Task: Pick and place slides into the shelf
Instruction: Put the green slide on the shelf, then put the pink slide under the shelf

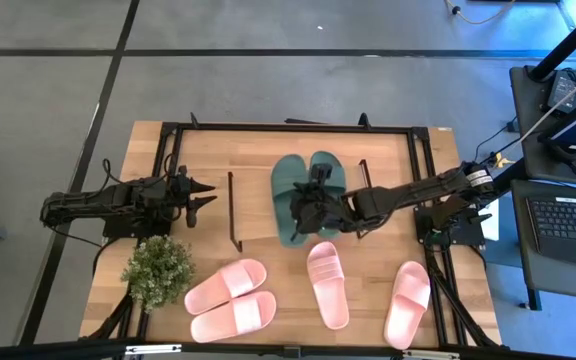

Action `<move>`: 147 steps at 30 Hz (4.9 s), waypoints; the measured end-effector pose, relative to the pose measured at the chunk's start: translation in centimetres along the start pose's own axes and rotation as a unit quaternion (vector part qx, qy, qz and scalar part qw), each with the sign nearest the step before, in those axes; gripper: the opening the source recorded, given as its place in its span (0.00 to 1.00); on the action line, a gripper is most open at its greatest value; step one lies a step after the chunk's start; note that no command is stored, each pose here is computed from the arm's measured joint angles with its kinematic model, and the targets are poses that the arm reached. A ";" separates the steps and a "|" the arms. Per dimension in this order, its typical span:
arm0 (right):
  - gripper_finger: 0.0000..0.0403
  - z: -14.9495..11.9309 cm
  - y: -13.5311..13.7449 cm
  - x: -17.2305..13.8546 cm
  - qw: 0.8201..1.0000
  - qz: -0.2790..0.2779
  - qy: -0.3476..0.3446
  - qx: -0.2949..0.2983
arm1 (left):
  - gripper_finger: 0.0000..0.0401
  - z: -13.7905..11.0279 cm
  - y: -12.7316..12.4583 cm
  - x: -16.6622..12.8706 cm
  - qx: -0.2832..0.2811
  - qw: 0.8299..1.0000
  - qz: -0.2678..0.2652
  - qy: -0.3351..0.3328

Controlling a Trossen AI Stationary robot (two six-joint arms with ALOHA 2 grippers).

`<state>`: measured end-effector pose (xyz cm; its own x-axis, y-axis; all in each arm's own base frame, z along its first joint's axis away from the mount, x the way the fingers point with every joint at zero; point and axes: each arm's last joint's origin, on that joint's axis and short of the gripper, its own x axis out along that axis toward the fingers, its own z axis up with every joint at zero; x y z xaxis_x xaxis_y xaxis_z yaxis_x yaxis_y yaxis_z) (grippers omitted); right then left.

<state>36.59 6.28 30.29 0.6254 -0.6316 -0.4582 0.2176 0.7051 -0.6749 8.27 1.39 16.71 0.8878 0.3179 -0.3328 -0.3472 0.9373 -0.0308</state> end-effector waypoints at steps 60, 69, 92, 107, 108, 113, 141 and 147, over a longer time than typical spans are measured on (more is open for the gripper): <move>0.45 -1.1 0.6 3.0 0.999 0.013 0.046 -0.017 | 0.32 0.0 0.0 0.0 0.000 1.000 0.000 0.000; 0.47 -0.8 1.1 1.9 0.998 0.027 0.050 -0.032 | 0.32 0.0 0.0 0.0 0.000 1.000 0.000 0.000; 0.47 2.5 3.6 -13.4 0.951 0.303 0.054 0.020 | 0.32 0.0 0.0 0.0 0.000 1.000 0.000 0.000; 0.47 -3.5 11.5 -19.1 0.913 0.334 0.199 0.124 | 0.32 0.0 0.0 0.0 0.000 1.000 0.000 0.000; 0.47 -4.0 11.6 -19.4 0.906 0.331 0.226 0.135 | 0.32 0.0 0.0 0.0 0.000 1.000 0.000 0.000; 0.47 -5.6 11.3 -20.6 0.900 0.289 0.291 0.150 | 0.32 0.0 0.0 0.0 -0.001 1.000 0.000 0.000; 0.47 -11.3 19.5 -23.6 0.877 0.181 0.432 0.108 | 0.32 0.0 0.1 0.0 -0.005 1.000 0.014 -0.002; 0.47 -13.8 21.1 -25.1 0.889 0.129 0.432 0.084 | 0.32 0.0 0.3 0.0 -0.020 0.998 0.055 -0.008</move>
<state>15.15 32.59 19.62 -0.1225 -0.4021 -0.9074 0.3041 0.8551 -0.4200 8.15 1.69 16.74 0.8480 0.4218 -0.3209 -0.4552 0.8898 -0.0333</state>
